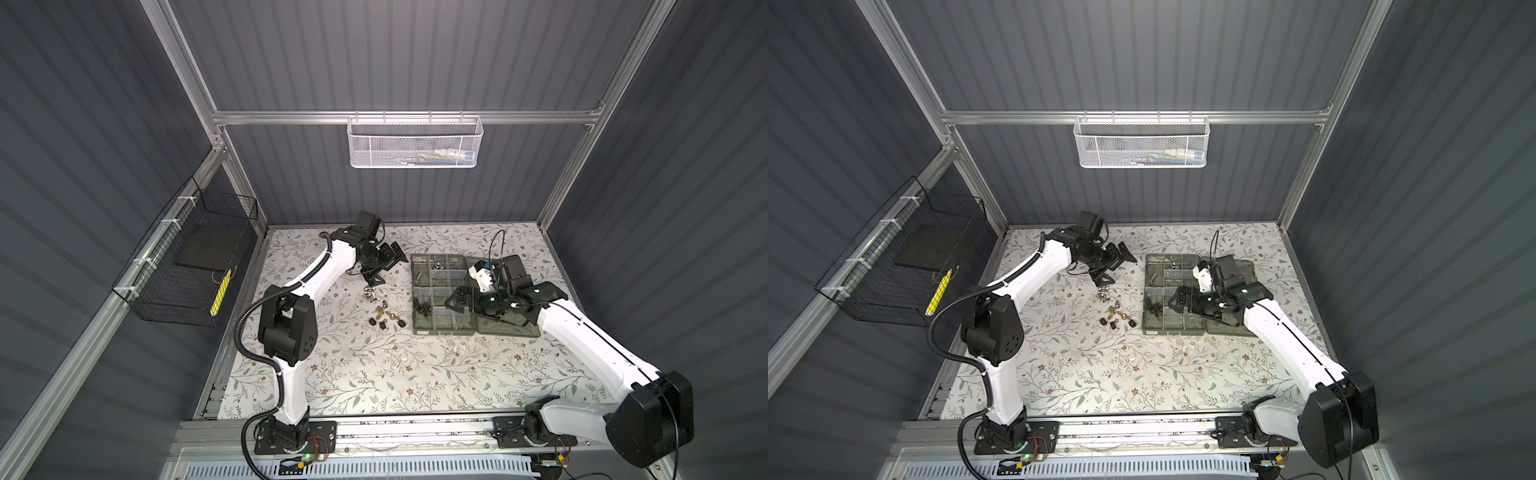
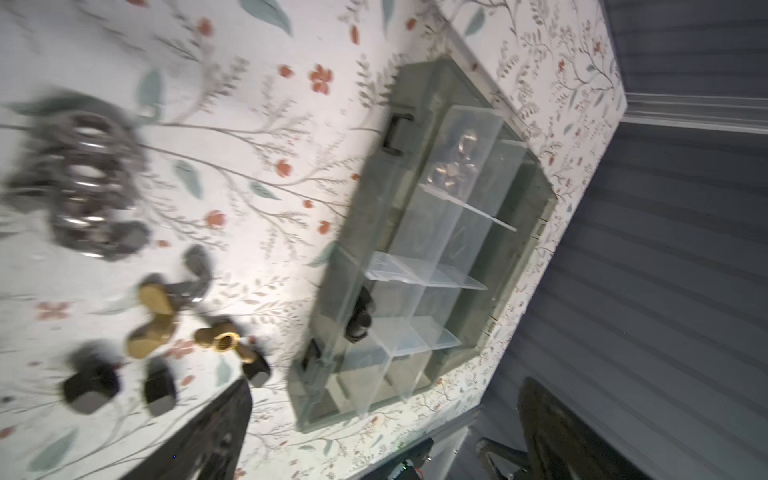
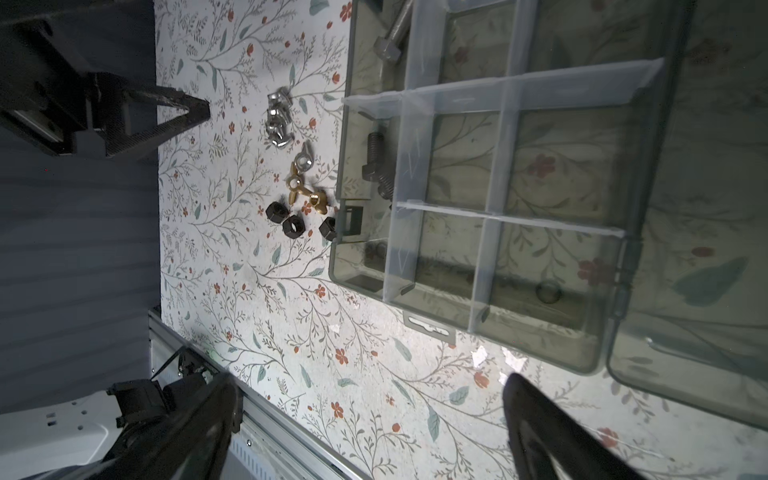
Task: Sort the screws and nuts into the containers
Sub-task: 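Withdraw the left gripper from the box back over the pile, then lower the left gripper around another black hex bolt and close it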
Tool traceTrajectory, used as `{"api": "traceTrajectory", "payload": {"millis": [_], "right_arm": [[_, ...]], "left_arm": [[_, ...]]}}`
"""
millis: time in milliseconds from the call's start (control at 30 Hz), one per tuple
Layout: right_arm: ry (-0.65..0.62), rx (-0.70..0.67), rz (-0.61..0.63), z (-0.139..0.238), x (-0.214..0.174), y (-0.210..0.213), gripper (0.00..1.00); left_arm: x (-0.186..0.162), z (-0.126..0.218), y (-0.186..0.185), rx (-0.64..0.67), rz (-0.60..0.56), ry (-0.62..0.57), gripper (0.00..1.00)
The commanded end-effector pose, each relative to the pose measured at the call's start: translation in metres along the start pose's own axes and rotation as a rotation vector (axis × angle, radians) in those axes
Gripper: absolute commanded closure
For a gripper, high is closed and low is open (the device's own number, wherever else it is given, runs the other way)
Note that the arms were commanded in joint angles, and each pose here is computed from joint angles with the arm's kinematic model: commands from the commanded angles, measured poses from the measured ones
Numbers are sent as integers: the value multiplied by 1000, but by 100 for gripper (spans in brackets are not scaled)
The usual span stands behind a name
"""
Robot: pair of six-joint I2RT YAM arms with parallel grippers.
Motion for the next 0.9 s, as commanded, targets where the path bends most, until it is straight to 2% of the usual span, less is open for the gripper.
{"api": "traceTrajectory", "payload": {"millis": [0, 100, 300, 433, 533, 633, 867], "right_arm": [[20, 22, 90, -2, 4, 21, 1], [53, 8, 136, -9, 3, 32, 1], [94, -9, 186, -20, 2, 46, 1], [105, -10, 196, -23, 1, 49, 1], [106, -12, 200, -22, 0, 49, 1], [106, -11, 208, -21, -1, 49, 1], [91, -11, 222, -16, -2, 50, 1]], "left_arm": [[-9, 7, 37, 149, -56, 12, 0], [-21, 5, 56, 183, -67, 46, 1], [-49, -6, 103, 263, -27, 115, 16], [-58, -15, 119, 280, -2, 152, 24], [-61, -27, 124, 272, 12, 197, 33], [-59, -36, 127, 280, 17, 211, 35], [-53, -48, 130, 297, 26, 220, 45]]}}
Point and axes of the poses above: each gripper's point midway between its finger pads, its own z axis back along the fingers, its own y axis along the line the jaws close on, x = y × z, the point moved 6 cm from there along z, back along the fingers, and after that the axes turned 2 degrees about z, right-handed, at the moved point
